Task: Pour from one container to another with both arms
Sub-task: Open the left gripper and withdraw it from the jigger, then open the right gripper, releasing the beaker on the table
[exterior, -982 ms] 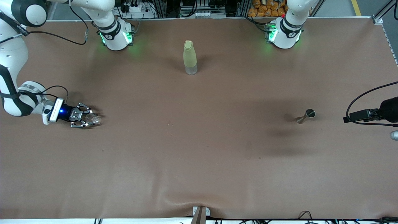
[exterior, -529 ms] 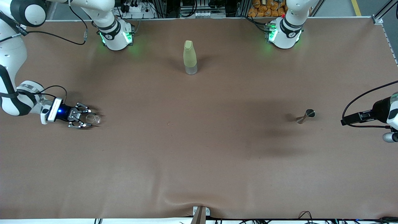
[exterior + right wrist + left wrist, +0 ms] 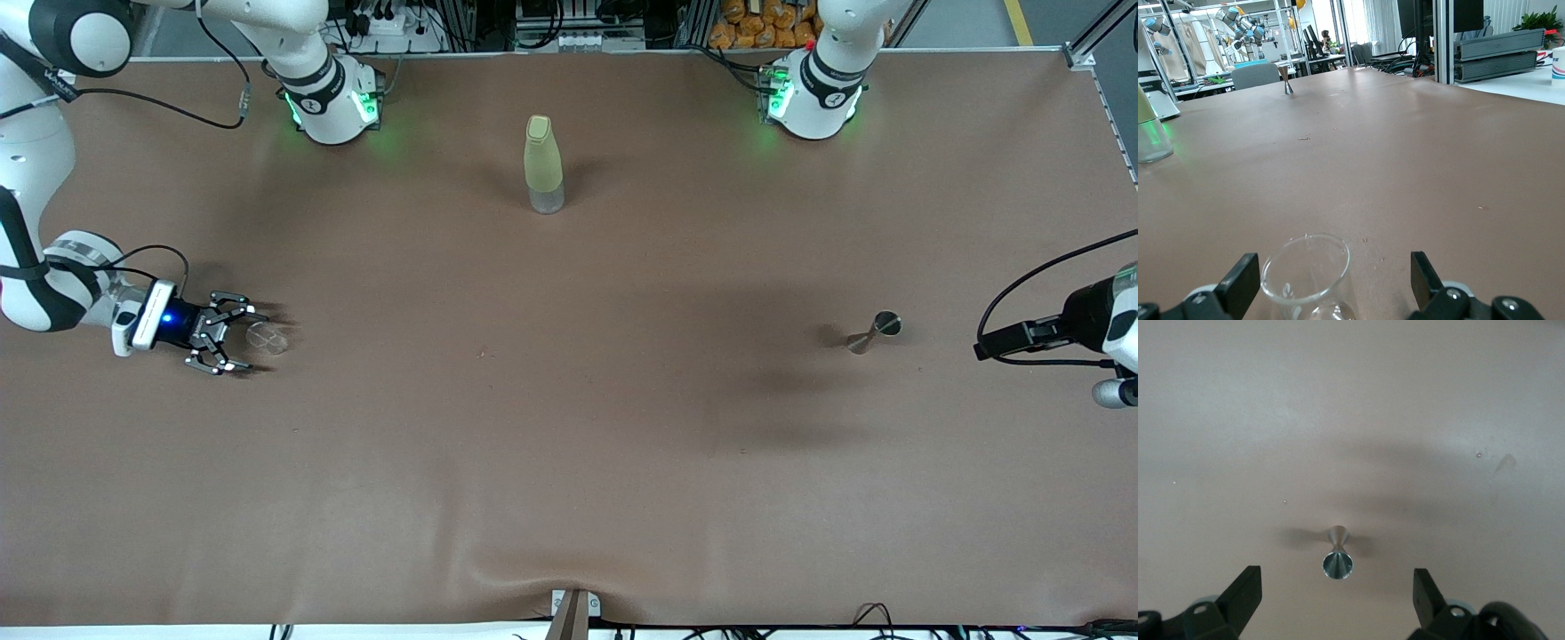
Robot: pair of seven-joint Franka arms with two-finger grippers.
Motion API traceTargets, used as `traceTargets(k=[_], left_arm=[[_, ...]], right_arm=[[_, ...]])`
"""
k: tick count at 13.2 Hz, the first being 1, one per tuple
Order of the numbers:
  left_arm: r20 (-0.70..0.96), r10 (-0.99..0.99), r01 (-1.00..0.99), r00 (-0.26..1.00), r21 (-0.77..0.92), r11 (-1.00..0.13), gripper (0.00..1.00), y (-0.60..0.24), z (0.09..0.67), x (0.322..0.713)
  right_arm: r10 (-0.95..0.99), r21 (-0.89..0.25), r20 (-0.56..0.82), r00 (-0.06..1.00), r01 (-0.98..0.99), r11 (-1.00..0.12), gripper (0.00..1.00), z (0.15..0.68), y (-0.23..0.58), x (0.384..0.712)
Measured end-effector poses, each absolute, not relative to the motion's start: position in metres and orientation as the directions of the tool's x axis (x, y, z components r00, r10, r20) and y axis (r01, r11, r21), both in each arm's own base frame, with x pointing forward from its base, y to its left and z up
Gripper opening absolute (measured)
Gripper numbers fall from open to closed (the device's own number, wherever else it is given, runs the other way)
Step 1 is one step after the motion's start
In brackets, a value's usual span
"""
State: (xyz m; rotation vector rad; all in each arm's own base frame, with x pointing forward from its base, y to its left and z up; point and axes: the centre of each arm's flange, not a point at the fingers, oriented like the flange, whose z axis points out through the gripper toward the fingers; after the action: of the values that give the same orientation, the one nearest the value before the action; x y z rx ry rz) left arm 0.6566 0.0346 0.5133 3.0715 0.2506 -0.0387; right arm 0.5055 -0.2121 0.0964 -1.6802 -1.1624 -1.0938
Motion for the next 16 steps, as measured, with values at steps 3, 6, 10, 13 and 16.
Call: traceTargets(k=[3,6,10,13,16], left_arm=[[-0.011,0.181,0.181,0.983,0.067,-0.981,1.0,0.026,0.52,0.658],[0.029,0.212,0.208,0.977,0.098,-0.973,1.0,0.027,0.54,0.655],[0.039,0.19,0.187,0.981,0.076,-0.979,1.0,0.008,0.542,0.653],[0.091,0.183,0.176,0.979,0.078,-0.981,1.0,0.0,0.52,0.657],[0.123,0.172,0.162,0.977,0.094,-0.982,1.0,0.003,0.517,0.649]], right_arm=[[0.278,-0.144,0.936,0.216,0.956,-0.257,1.0,0.095,-0.22,0.5],[0.303,-0.181,0.918,0.255,0.951,-0.251,1.0,0.094,-0.233,0.491],[0.343,-0.14,0.911,0.227,0.955,-0.26,1.0,0.117,-0.251,0.51],[0.411,-0.139,0.881,0.236,0.958,-0.253,1.0,0.164,-0.274,0.538],[0.416,-0.246,0.844,0.337,0.935,-0.257,1.0,0.218,-0.289,0.564]])
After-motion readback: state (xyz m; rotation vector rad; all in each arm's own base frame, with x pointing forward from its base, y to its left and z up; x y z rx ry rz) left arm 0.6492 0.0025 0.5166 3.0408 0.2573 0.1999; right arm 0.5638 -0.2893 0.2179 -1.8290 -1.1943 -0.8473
